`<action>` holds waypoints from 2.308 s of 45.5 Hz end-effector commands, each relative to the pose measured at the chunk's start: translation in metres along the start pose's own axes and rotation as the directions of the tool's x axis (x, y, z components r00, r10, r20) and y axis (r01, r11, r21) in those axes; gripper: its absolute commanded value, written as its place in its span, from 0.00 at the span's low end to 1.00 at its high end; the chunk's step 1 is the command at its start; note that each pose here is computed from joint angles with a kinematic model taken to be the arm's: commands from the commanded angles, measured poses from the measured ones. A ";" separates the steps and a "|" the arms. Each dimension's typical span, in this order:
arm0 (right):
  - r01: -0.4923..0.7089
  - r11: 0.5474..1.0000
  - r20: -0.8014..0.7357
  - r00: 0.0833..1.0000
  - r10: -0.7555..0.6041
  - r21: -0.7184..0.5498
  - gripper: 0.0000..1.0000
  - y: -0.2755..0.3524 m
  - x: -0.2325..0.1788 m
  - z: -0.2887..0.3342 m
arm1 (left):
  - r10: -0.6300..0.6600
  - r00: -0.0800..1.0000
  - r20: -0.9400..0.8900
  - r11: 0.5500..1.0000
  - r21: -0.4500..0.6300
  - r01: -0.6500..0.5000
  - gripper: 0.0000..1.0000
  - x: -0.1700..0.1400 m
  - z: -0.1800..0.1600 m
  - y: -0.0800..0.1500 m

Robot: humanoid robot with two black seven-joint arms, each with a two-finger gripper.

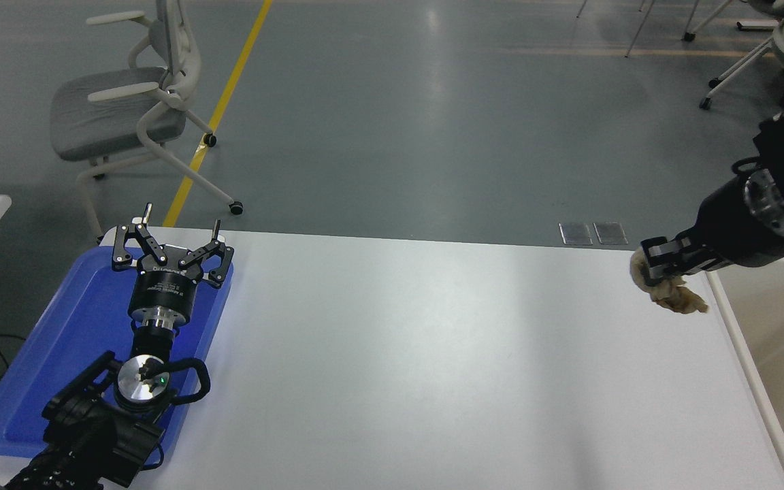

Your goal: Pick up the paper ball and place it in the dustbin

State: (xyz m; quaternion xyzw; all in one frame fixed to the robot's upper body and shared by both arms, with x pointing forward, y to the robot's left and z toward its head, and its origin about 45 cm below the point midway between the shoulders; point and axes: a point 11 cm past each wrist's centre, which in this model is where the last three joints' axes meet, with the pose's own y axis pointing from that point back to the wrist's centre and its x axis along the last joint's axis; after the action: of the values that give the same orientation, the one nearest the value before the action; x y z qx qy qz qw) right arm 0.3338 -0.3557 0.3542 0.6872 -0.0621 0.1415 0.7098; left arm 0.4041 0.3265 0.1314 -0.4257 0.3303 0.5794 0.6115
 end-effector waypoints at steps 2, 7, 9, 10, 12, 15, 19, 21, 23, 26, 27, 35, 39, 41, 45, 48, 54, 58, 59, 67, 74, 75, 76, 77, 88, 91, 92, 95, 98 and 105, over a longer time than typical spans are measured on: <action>0.056 0.990 0.083 0.996 -0.046 -0.131 0.00 -0.016 -0.031 0.103 | 0.000 1.000 0.000 1.000 0.000 0.000 1.00 0.000 0.000 0.000; 0.066 0.983 0.130 0.991 -0.044 -0.172 0.00 -0.028 -0.039 0.140 | 0.001 1.000 0.001 1.000 0.000 -0.001 1.00 0.000 0.000 0.000; 0.075 0.980 0.145 0.988 -0.048 -0.185 0.00 -0.033 -0.043 0.153 | 0.000 1.000 0.000 1.000 0.000 0.000 1.00 0.000 0.000 0.000; 0.076 0.978 0.150 0.988 -0.048 -0.192 0.00 -0.036 -0.044 0.159 | 0.000 1.000 0.000 1.000 0.000 0.000 1.00 0.000 0.000 0.000; 0.084 0.974 0.159 0.986 -0.051 -0.209 0.00 -0.042 -0.047 0.174 | 0.000 1.000 0.001 1.000 0.001 0.000 1.00 0.000 0.000 0.000; 0.093 0.969 0.165 0.985 -0.055 -0.228 0.00 -0.051 -0.053 0.191 | 0.001 1.000 0.001 1.000 0.000 -0.001 1.00 0.000 0.000 0.000; 0.099 0.960 0.179 0.982 -0.053 -0.262 0.00 -0.064 -0.061 0.213 | 0.000 1.000 0.000 1.000 0.000 0.000 1.00 0.000 0.000 0.000; 0.086 0.958 0.181 0.983 -0.037 -0.273 0.00 -0.071 -0.061 0.221 | 0.000 1.000 0.000 1.000 0.000 0.000 1.00 0.000 0.000 0.000; 0.072 0.957 0.189 0.982 -0.019 -0.280 0.00 -0.079 -0.062 0.228 | 0.000 1.000 0.000 1.000 0.000 0.000 1.00 0.000 0.000 0.000; 0.062 0.953 0.204 0.979 0.000 -0.296 0.00 -0.092 -0.069 0.240 | 0.000 1.000 0.000 1.000 0.000 0.000 1.00 0.000 0.000 0.000; 0.059 0.952 0.209 0.978 0.006 -0.302 0.00 -0.095 -0.072 0.243 | 0.001 1.000 0.001 1.000 0.000 -0.001 1.00 0.000 0.000 0.000; 0.019 0.935 0.235 0.970 0.069 -0.354 0.00 -0.111 -0.087 0.266 | 0.001 1.000 0.001 1.000 0.000 -0.001 1.00 0.000 0.000 0.000; 0.006 0.934 0.261 0.961 0.093 -0.357 0.00 -0.121 -0.098 0.270 | 0.001 1.000 0.001 1.000 0.000 -0.001 1.00 0.000 0.000 0.000; 0.005 0.936 0.262 0.960 0.094 -0.353 0.00 -0.130 -0.101 0.268 | 0.001 1.000 0.001 1.000 0.000 -0.001 1.00 0.000 0.000 0.000; 0.002 0.937 0.252 0.963 0.092 -0.351 0.00 -0.145 -0.105 0.262 | 0.001 1.000 0.001 1.000 0.000 -0.001 1.00 0.000 0.000 0.000; -0.011 0.938 0.266 0.958 0.111 -0.348 0.00 -0.153 -0.109 0.260 | 0.001 1.000 0.001 1.000 -0.001 -0.001 1.00 0.000 0.000 0.000; -0.035 0.934 0.291 0.945 0.147 -0.356 0.00 -0.174 -0.116 0.251 | 0.001 1.000 0.001 1.000 -0.002 -0.001 1.00 0.000 0.000 0.000; -0.072 0.916 0.265 0.945 0.189 -0.395 0.00 -0.186 -0.122 0.250 | 0.001 1.000 0.001 1.000 -0.002 -0.001 1.00 0.000 0.000 0.000; -0.080 0.913 0.260 0.945 0.197 -0.401 0.00 -0.189 -0.123 0.249 | 0.001 1.000 0.001 1.000 -0.002 -0.001 1.00 0.000 0.000 0.000; -0.101 0.906 0.267 0.937 0.226 -0.411 0.00 -0.212 -0.134 0.236 | 0.001 1.000 0.001 1.000 -0.002 -0.001 1.00 0.000 0.000 0.000; -0.127 0.906 0.284 0.924 0.256 -0.403 0.00 -0.231 -0.142 0.222 | 0.001 1.000 0.001 1.000 -0.002 -0.001 1.00 0.000 0.000 0.000; -0.132 0.906 0.283 0.923 0.260 -0.402 0.00 -0.234 -0.143 0.220 | 0.001 1.000 0.001 1.000 -0.002 -0.001 1.00 0.000 0.000 0.000; -0.136 0.904 0.284 0.921 0.265 -0.404 0.00 -0.235 -0.144 0.219 | 0.002 1.000 -0.001 1.000 -0.002 -0.002 1.00 0.000 0.000 0.000; -0.137 0.904 0.284 0.921 0.267 -0.404 0.00 -0.238 -0.145 0.217 | 0.001 1.000 0.001 1.000 -0.002 -0.001 1.00 0.000 0.000 0.000; -0.146 0.908 0.292 0.917 0.273 -0.392 0.00 -0.251 -0.151 0.206 | 0.001 1.000 0.001 1.000 -0.002 -0.001 1.00 0.000 0.000 0.000; -0.145 0.910 0.289 0.918 0.270 -0.389 0.00 -0.254 -0.153 0.203 | 0.001 1.000 0.001 1.000 -0.002 -0.001 1.00 0.000 0.000 0.000; -0.149 0.910 0.286 0.918 0.273 -0.388 0.00 -0.255 -0.153 0.201 | 0.002 1.000 -0.001 1.000 -0.002 -0.002 1.00 0.000 0.000 0.000; -0.154 0.910 0.283 0.919 0.275 -0.384 0.00 -0.258 -0.154 0.199 | 0.001 1.000 0.001 1.000 -0.002 -0.001 1.00 0.000 0.000 0.000; -0.153 0.912 0.282 0.920 0.273 -0.381 0.00 -0.260 -0.156 0.197 | 0.001 1.000 0.001 1.000 -0.002 -0.001 1.00 0.000 0.000 0.000; -0.167 0.908 0.272 0.920 0.284 -0.384 0.10 -0.260 -0.155 0.197 | 0.002 1.000 -0.001 1.000 -0.002 -0.002 1.00 0.000 0.000 0.000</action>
State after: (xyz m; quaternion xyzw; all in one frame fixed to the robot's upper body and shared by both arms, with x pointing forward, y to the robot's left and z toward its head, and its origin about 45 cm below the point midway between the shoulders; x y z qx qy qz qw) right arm 0.2832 -0.5773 0.0767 0.5499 -0.2790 0.0889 0.7822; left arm 0.4041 0.3269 0.1313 -0.4261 0.3301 0.5803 0.6106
